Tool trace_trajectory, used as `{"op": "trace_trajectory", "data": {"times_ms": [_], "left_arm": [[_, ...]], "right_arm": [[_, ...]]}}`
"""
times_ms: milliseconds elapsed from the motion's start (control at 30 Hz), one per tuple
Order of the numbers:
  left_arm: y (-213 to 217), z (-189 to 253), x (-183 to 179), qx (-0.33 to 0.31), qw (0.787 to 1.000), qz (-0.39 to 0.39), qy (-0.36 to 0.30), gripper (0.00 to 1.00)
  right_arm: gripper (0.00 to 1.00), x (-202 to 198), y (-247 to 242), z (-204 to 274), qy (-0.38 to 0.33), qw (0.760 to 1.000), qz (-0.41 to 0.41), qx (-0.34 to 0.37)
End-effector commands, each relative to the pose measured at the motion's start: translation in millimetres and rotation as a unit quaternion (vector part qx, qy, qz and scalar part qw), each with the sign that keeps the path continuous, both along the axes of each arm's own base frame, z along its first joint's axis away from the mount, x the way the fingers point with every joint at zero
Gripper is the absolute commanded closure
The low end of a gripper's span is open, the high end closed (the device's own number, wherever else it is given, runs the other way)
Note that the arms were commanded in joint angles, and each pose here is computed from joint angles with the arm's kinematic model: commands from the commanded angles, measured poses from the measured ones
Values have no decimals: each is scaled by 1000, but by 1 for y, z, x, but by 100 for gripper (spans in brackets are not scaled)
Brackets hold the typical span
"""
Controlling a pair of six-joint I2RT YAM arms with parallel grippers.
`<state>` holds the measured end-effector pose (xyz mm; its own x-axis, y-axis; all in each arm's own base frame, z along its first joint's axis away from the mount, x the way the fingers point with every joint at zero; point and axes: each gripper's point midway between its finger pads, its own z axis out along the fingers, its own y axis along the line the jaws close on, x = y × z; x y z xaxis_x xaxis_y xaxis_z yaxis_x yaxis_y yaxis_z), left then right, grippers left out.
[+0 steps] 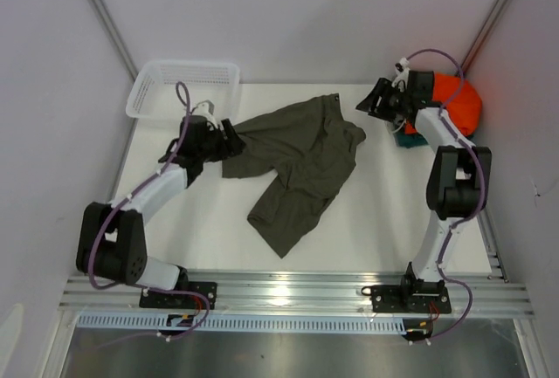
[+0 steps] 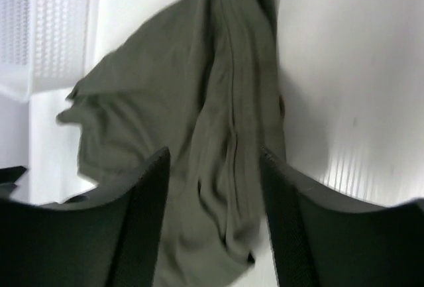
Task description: Fold and stack the shorts
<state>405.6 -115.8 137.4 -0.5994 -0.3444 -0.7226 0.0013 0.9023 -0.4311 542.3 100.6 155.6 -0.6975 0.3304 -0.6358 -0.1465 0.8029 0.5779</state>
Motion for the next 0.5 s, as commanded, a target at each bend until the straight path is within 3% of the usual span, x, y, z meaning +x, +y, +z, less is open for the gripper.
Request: {"op": "trace_trajectory", "data": {"times_ms": [0,167,267,467], "left_arm": [[-39,14,-35,-35,998,-48,-29,24],[-80,1,-90,-27,993,-112,-20,23],[-90,-17,-117,-10,991,-132,5,23],[-82,-56,-132,25,990,-131,40,23]], "right_arm": [[38,-36,-12,16,-24,999,9,47],[11,-67,-4,10,-53,993,41,101],[9,-75,-2,3,-72,984,56,153],[8,-63,-3,-17,-91,980,65,167]]}}
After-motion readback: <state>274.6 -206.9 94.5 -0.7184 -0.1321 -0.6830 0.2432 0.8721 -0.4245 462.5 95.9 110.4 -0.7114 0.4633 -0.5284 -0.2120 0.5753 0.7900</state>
